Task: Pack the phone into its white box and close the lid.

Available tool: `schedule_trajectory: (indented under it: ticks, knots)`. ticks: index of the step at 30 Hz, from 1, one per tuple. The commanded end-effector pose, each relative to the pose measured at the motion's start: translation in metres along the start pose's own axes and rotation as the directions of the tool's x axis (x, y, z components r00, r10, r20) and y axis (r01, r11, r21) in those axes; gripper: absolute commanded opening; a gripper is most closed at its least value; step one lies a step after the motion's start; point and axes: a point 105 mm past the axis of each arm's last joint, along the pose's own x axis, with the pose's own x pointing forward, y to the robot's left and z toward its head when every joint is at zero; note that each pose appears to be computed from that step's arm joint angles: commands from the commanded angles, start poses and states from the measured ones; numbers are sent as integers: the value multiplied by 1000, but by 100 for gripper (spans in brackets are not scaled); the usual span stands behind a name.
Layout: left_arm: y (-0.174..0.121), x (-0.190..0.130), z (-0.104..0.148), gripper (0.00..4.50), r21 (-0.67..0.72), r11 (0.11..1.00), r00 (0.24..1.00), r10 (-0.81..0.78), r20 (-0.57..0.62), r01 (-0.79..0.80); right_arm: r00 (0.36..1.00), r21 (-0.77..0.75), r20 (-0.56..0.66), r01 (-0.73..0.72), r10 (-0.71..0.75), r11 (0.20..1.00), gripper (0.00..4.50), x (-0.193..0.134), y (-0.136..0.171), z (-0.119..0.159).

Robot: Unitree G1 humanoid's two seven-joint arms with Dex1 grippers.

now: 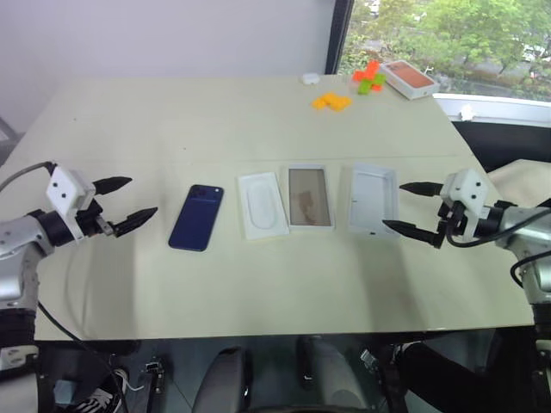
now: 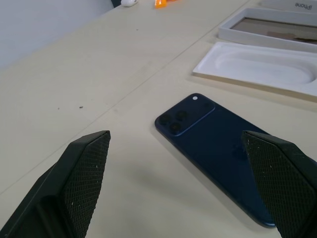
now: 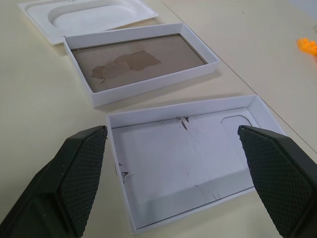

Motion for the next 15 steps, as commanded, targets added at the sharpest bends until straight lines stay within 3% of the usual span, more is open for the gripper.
schedule_trajectory:
  ticks: [1, 9, 15]
  knots:
    - [4, 3, 13, 446, 35, 999, 999, 6, 38, -7, 999, -51, 26, 32, -30, 998, 443, -7, -7, 14]
    - [-2, 11, 22, 446, 9, 1000, 998, -26, 52, 26, 999, -67, 21, 47, -46, 997, 443, -7, -9, 13]
    - [5, -6, 5, 446, 4, 1000, 1000, 25, 7, -25, 994, -16, -4, 108, -108, 994, 443, -23, -20, 1]
